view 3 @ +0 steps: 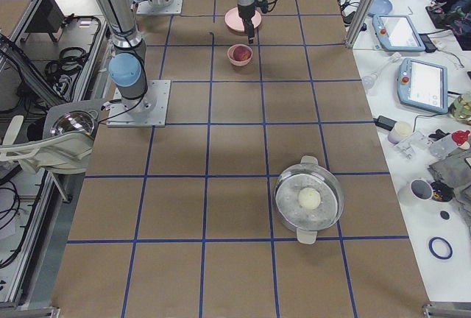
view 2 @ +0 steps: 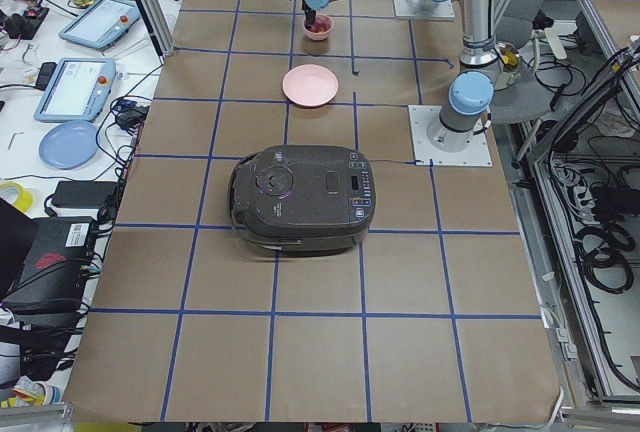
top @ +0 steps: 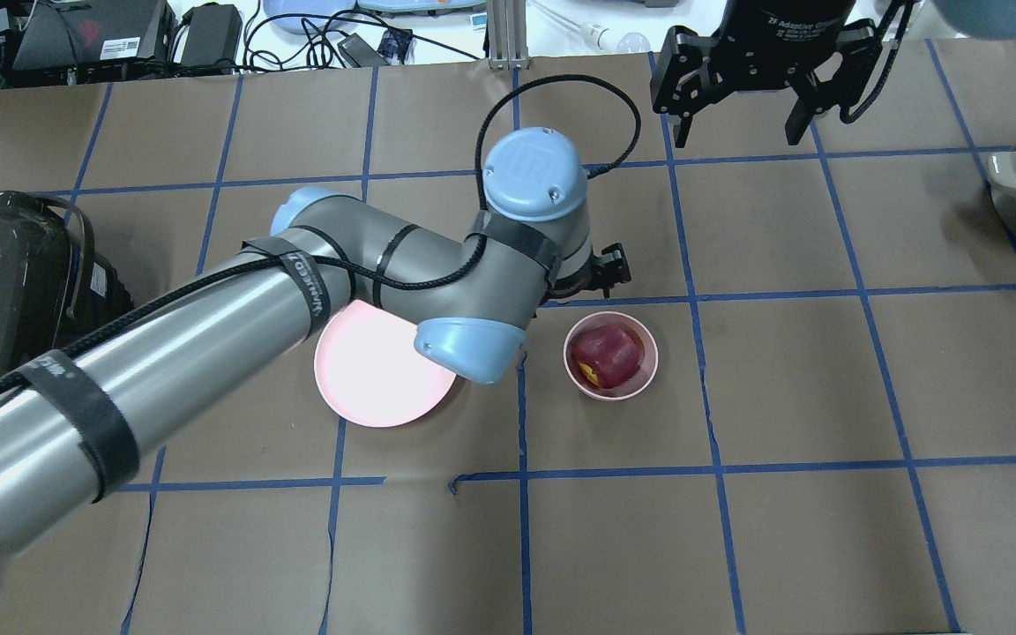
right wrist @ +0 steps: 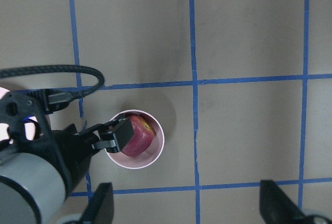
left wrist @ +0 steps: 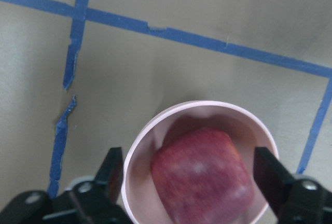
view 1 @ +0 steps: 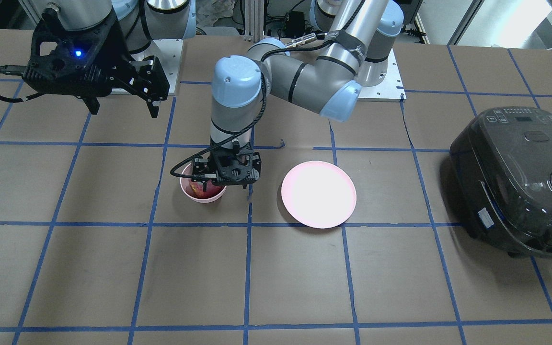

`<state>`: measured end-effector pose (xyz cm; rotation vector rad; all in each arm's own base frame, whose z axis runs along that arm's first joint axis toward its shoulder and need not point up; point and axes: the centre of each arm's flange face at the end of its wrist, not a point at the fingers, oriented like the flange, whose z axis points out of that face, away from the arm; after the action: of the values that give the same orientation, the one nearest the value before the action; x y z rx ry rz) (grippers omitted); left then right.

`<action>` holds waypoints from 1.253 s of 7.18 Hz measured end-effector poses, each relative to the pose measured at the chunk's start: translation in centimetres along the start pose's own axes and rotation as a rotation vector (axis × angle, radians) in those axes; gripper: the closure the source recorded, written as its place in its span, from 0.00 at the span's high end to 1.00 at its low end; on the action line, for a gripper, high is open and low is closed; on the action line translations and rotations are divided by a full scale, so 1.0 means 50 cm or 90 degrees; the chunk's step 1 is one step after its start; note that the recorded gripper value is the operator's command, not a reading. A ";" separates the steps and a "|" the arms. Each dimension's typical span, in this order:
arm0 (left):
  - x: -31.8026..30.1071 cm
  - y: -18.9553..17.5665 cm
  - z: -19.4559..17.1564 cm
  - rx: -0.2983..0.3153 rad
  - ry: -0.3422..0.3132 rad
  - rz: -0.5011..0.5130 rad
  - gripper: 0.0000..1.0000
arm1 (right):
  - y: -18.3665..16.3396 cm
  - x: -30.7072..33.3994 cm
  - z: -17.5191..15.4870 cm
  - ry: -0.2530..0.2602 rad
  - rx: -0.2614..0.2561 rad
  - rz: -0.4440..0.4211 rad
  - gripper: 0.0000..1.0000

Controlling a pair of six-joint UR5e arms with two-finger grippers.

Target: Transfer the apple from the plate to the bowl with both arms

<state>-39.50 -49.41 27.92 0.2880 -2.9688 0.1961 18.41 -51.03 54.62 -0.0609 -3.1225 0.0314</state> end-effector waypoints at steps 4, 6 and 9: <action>-0.325 -0.192 -0.188 0.009 -0.036 0.098 1.00 | 0.002 0.000 -0.003 0.000 0.002 0.000 1.00; -0.413 -0.204 -0.346 -0.022 -0.056 0.091 1.00 | 0.002 0.000 -0.003 0.000 0.002 0.000 1.00; -0.424 -0.190 -0.525 -0.034 -0.076 0.110 1.00 | 0.001 0.001 -0.005 0.001 0.003 0.000 1.00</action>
<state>-13.40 -51.05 51.27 0.0386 -3.1120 0.1236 18.39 -50.96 54.86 -0.0605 -3.1214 0.0388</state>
